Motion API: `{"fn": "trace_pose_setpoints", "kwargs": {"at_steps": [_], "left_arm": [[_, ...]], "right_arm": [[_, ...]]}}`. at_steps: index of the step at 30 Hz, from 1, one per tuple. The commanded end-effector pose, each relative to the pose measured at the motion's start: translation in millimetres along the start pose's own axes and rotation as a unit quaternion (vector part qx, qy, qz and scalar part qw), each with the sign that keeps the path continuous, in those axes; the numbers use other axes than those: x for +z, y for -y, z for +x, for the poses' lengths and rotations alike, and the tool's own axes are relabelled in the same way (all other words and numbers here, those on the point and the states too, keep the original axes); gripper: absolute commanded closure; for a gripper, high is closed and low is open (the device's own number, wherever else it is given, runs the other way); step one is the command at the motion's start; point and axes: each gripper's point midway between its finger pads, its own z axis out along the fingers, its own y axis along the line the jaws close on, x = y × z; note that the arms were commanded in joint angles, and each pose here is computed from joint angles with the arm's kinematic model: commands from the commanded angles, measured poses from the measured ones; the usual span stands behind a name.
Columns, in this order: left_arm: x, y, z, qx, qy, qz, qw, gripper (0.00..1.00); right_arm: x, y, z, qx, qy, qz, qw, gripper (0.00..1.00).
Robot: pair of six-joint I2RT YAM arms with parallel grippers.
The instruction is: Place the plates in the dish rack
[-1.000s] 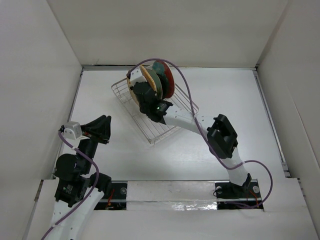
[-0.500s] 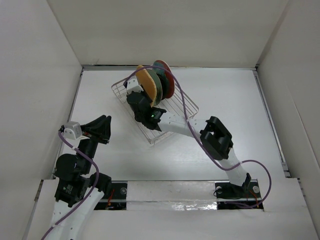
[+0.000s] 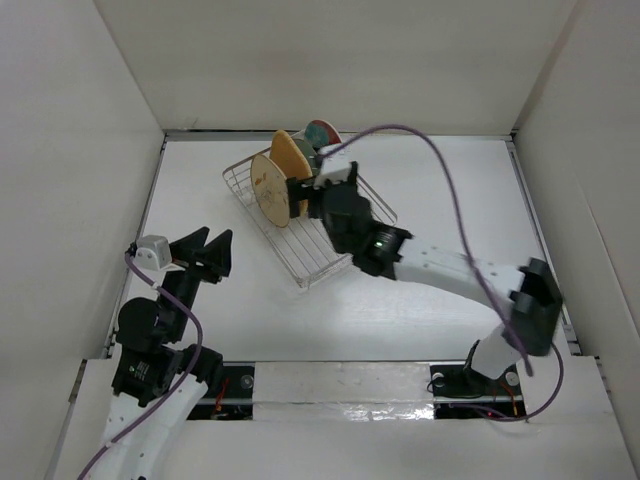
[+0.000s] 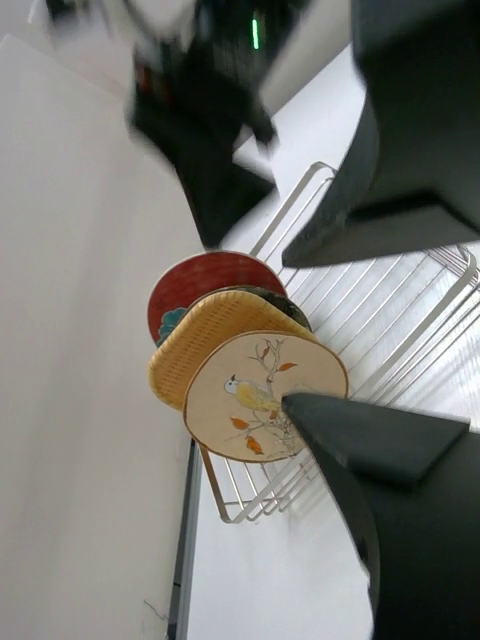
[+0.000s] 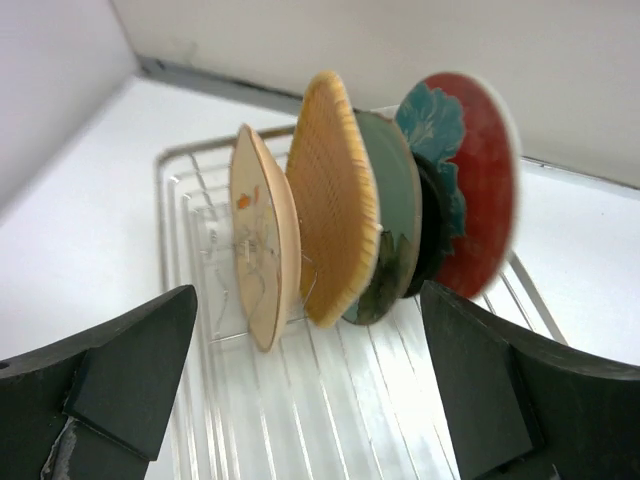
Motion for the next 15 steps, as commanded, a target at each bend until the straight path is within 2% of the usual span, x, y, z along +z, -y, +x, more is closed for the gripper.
{"fn": "trace_pose_setpoints", "kwargs": {"at_steps": [1, 2, 3, 4, 5, 6, 7, 8, 11, 12, 15], "left_arm": [[6.0, 4.2, -6.0, 0.0, 0.007, 0.006, 1.0, 0.47], [6.6, 4.3, -4.8, -0.002, 0.005, 0.006, 1.0, 0.44], [7.4, 4.2, -3.7, -0.003, 0.003, 0.005, 1.0, 0.41], [9.4, 4.1, -0.6, -0.005, -0.003, 0.005, 1.0, 0.36], [10.2, 5.2, 0.2, -0.005, -0.005, 0.008, 1.0, 0.34], [11.0, 5.4, 1.9, -0.006, -0.007, 0.009, 1.0, 0.33], [12.5, 5.7, 4.8, -0.006, -0.012, 0.01, 1.0, 0.32], [13.1, 8.0, 5.2, -0.007, -0.012, 0.017, 1.0, 0.32], [16.5, 9.9, 9.1, -0.008, -0.019, 0.022, 1.0, 0.3], [17.6, 10.2, 10.4, -0.008, -0.02, 0.023, 0.999, 0.3], [22.3, 10.4, 17.0, -0.008, -0.033, 0.024, 0.999, 0.3]], "right_arm": [[-51.0, 24.4, -44.8, 0.123, 0.078, -0.037, 0.989, 0.03], [-74.6, 45.0, -69.7, 0.156, 0.109, -0.037, 0.981, 0.05], [-85.5, 56.4, -67.5, 0.166, 0.112, -0.033, 0.979, 0.05], [-92.6, 72.1, -63.2, 0.182, 0.113, -0.023, 0.976, 0.06], [-96.9, 89.8, -35.8, 0.177, 0.097, -0.008, 0.979, 0.06], [-116.9, 112.6, -47.5, 0.201, 0.116, -0.004, 0.973, 0.06], [-123.8, 125.3, -40.4, 0.221, 0.116, 0.003, 0.968, 0.06], [-128.3, 137.3, -13.7, 0.218, 0.101, 0.013, 0.971, 0.06], [-147.7, 176.7, -4.7, 0.253, 0.108, 0.027, 0.961, 0.06], [-147.5, 190.9, 14.3, 0.247, 0.089, 0.047, 0.964, 0.06], [-152.5, 196.9, 25.2, 0.254, 0.075, 0.035, 0.964, 0.06]]}}
